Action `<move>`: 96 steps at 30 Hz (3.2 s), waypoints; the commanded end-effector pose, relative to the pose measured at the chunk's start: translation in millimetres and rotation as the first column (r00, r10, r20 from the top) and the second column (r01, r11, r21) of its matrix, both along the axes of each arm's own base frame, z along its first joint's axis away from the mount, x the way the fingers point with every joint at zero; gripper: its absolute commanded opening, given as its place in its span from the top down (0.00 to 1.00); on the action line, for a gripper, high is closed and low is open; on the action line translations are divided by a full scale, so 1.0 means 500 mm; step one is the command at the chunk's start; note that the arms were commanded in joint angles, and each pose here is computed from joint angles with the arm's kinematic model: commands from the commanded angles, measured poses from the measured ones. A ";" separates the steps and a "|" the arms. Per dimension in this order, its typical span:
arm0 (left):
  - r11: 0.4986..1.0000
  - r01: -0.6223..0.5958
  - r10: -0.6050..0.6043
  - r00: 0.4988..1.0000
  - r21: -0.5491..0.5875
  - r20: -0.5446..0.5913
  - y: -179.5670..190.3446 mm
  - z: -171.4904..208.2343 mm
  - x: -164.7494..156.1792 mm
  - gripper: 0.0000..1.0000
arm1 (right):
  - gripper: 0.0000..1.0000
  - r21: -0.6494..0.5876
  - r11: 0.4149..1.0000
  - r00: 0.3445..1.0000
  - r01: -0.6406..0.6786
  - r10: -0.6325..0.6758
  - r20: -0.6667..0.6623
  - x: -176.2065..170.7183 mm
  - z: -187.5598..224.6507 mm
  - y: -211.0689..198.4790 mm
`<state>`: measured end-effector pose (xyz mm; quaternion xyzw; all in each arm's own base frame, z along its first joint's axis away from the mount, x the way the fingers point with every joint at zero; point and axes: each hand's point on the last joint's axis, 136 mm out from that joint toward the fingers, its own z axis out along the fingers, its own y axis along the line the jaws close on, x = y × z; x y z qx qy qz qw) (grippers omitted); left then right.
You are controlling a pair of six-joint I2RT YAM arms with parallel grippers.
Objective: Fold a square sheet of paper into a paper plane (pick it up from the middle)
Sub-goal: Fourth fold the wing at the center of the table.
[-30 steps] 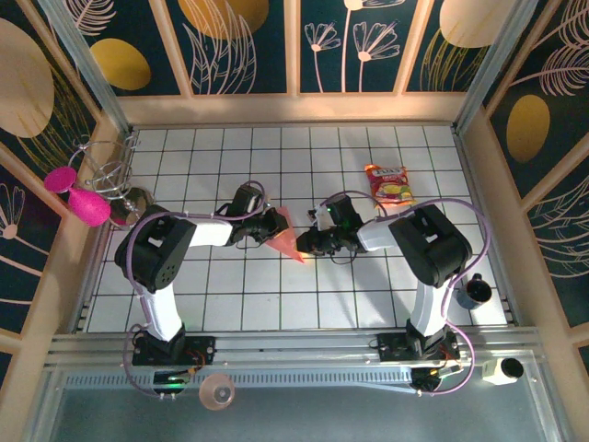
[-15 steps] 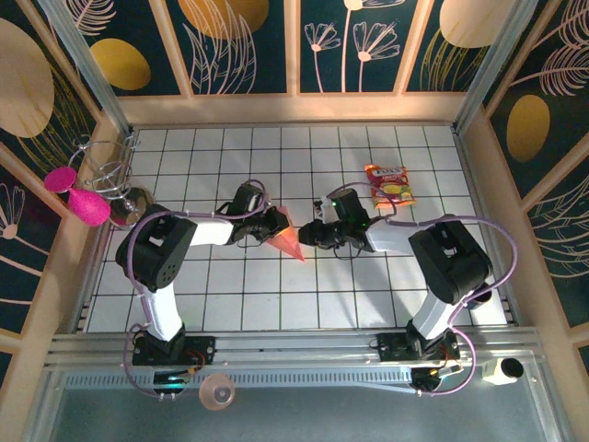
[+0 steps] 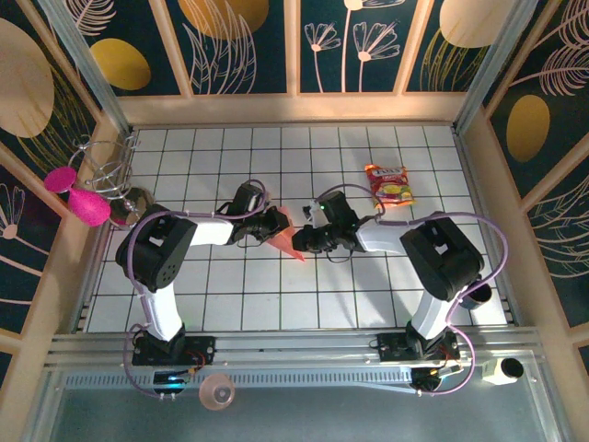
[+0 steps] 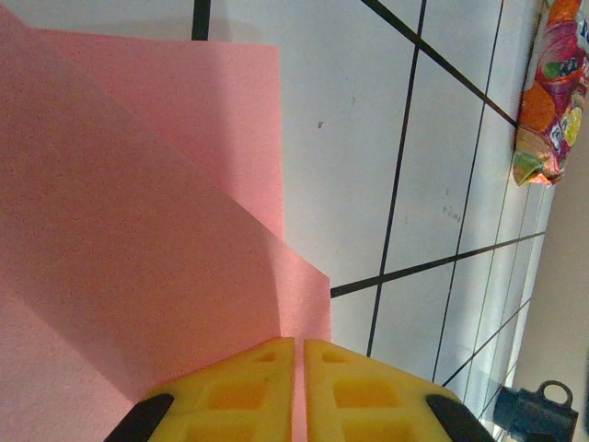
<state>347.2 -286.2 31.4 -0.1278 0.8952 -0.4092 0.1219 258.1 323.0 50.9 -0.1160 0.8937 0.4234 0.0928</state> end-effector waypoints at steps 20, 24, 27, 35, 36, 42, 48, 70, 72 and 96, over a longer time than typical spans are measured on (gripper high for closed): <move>1.000 0.013 -0.013 1.000 0.013 -0.015 0.001 -0.022 -0.002 0.89 | 0.86 -0.067 0.998 0.999 -0.017 0.013 -0.050 -0.014 -0.050 -0.006; 1.000 0.012 -0.012 1.000 0.014 -0.014 0.001 -0.022 -0.001 0.89 | 0.86 -0.075 0.997 0.999 -0.014 0.010 -0.052 -0.014 -0.053 -0.008; 1.000 0.014 -0.013 1.000 0.015 -0.015 0.001 -0.024 0.000 0.89 | 0.86 -0.081 0.997 0.999 -0.011 0.007 -0.050 -0.013 -0.055 -0.009; 1.000 0.013 -0.013 1.000 0.018 -0.019 0.001 -0.028 -0.001 0.89 | 0.86 -0.094 0.996 0.999 -0.007 0.002 -0.053 -0.013 -0.060 -0.012; 1.000 0.012 -0.012 1.000 0.017 -0.019 0.001 -0.028 0.000 0.89 | 0.86 -0.095 0.995 0.999 -0.008 0.002 -0.054 -0.013 -0.060 -0.013; 1.000 0.011 -0.010 1.000 0.015 -0.017 0.001 -0.024 0.002 0.89 | 0.86 -0.053 0.999 1.000 -0.011 0.011 -0.004 -0.007 -0.005 -0.006; 1.000 0.010 -0.010 1.000 0.018 -0.018 0.000 -0.025 0.003 0.89 | 0.86 -0.074 0.997 0.999 -0.032 0.031 -0.014 -0.028 -0.008 -0.012; 0.999 0.010 -0.009 1.000 0.034 -0.028 0.003 -0.033 0.002 0.89 | 0.87 -0.174 0.985 0.998 0.001 -0.011 -0.057 -0.041 -0.076 -0.047; 0.999 0.009 -0.008 1.000 0.036 -0.030 0.004 -0.034 0.002 0.89 | 0.87 -0.179 0.984 0.998 0.003 -0.013 -0.056 -0.041 -0.078 -0.048; 0.999 0.009 -0.007 0.999 0.051 -0.037 0.003 -0.041 0.007 0.89 | 0.77 -0.261 0.962 0.989 0.075 -0.038 0.146 0.013 -0.017 -0.071</move>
